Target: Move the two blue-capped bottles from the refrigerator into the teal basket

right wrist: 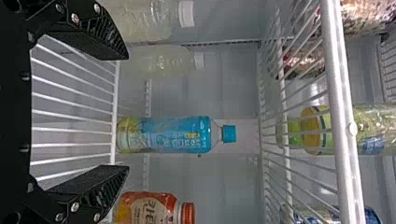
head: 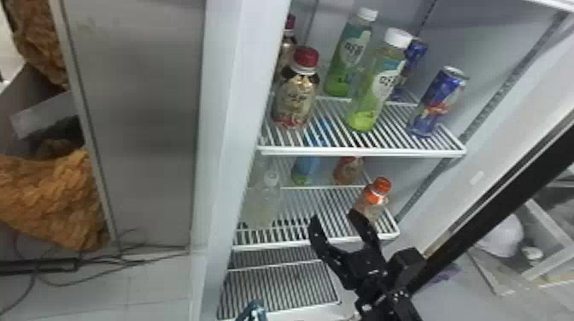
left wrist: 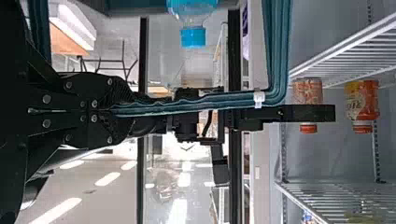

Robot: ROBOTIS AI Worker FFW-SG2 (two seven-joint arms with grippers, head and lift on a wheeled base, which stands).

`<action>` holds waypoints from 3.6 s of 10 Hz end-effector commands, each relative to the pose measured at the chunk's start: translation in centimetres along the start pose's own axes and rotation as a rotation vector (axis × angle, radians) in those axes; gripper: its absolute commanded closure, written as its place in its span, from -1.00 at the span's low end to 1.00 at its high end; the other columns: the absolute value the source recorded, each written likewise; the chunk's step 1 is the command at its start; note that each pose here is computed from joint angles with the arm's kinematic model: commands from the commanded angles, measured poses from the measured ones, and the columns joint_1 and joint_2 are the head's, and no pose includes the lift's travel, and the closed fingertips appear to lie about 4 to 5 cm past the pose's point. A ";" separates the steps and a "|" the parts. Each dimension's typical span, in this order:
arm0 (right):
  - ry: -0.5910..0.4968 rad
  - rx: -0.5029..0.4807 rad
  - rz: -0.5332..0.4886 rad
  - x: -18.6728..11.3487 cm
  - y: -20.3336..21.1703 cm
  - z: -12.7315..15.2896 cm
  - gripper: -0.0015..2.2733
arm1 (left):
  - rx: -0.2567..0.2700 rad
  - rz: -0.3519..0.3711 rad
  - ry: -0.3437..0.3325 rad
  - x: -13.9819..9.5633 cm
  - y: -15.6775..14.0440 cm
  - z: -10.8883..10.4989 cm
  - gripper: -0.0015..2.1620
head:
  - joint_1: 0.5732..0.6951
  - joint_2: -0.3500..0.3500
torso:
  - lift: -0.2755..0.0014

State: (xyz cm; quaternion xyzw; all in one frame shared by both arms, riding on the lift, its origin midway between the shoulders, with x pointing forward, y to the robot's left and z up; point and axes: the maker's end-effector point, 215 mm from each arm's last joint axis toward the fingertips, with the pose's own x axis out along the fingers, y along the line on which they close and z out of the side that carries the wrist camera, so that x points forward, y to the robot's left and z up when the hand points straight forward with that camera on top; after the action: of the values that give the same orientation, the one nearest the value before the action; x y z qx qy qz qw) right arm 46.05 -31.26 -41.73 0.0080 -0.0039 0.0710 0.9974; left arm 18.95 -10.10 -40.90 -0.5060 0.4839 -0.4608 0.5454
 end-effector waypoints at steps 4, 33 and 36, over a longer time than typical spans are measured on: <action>-0.029 -0.021 -0.030 2.7 -1.1 0.6 -0.84 | 0.000 -0.001 0.005 0.1 0.0 -0.1 0.05 | 1.00 -1.00 | -0.03; 0.058 -0.119 -0.173 17.9 -3.9 1.7 -0.93 | 0.008 -0.014 0.030 0.6 -0.7 -0.5 0.05 | 1.00 -1.00 | -0.03; 0.057 -0.131 -0.159 19.1 -3.3 2.2 -0.93 | 0.008 -0.013 0.030 0.6 -0.6 -0.4 0.05 | 1.00 -1.00 | -0.03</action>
State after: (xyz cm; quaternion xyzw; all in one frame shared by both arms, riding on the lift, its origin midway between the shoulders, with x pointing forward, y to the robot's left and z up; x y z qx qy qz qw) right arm 65.12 -32.05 -39.55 -0.0579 0.0213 -0.0103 0.9980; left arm 18.57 -10.78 -40.28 -0.5002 0.4867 -0.4741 0.5369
